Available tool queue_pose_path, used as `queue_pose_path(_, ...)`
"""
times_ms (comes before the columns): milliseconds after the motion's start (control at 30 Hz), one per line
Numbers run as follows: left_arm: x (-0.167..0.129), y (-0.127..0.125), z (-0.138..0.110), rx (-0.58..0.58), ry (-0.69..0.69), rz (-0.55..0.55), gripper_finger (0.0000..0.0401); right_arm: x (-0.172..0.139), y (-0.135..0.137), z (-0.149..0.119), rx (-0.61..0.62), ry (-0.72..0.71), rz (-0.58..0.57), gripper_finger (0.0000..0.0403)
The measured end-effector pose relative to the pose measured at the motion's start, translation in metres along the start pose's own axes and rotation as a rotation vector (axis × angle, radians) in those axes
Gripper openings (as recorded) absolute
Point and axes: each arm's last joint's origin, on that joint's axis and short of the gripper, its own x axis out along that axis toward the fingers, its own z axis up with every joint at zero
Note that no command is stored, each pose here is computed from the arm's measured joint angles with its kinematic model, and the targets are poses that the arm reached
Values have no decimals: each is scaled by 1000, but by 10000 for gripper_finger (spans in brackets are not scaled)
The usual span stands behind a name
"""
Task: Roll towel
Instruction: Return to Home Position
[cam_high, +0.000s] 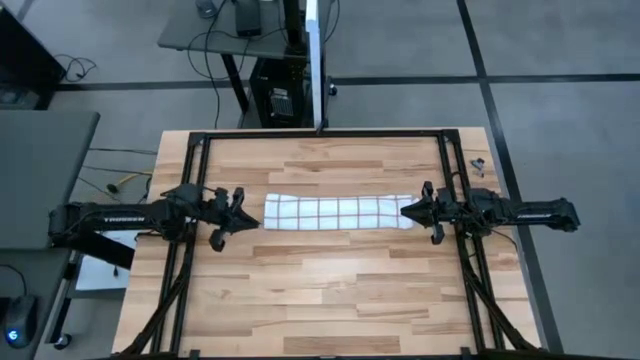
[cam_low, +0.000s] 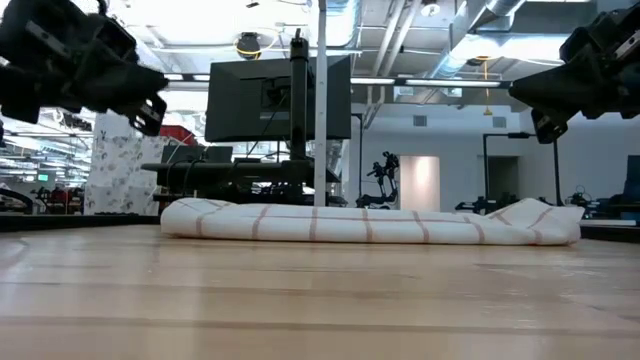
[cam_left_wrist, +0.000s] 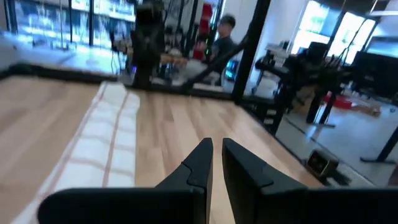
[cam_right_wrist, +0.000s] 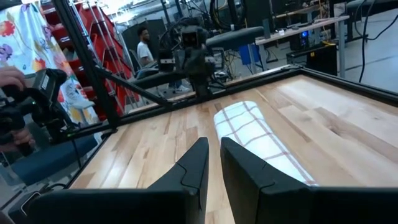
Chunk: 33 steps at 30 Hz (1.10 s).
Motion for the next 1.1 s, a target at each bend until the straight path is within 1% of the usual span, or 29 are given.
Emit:
queue_pose_path(67, -3, -1, 3, 5, -37, 19, 19, 0, 0, 0, 0, 1, 0, 38)
queue_pose_path(133, -5, 0, 5, -4, -64, 79, 19, 0, 0, 0, 0, 0, 0, 38)
queue_pose_path(300, -12, 3, -4, -66, -14, 259, 19, 0, 0, 0, 0, 0, 0, 38)
queue_pose_path(400, -16, 3, -6, -55, -12, 325, 19, 0, 0, 0, 0, 0, 0, 38)
queue_pose_path(500, -20, 0, -4, -21, -41, 344, 19, 0, 0, 0, -1, 0, 0, 38)
queue_pose_path(600, -24, -3, -2, -14, -76, 350, 19, 0, 0, 0, -1, 0, 0, 38)
queue_pose_path(700, -27, -3, -2, -34, -104, 406, 19, 0, 0, 0, -2, 0, 1, 38)
queue_pose_path(800, -27, -3, 2, 9, -143, 432, 19, 0, 0, 0, -2, 1, 1, 38)
queue_pose_path(933, -27, -3, -1, 55, -104, 443, 19, 0, 0, 0, -2, 1, 1, 38)
queue_pose_path(1100, -26, -2, -4, -8, -84, 442, 19, 0, 0, 0, -2, 1, 1, 38)
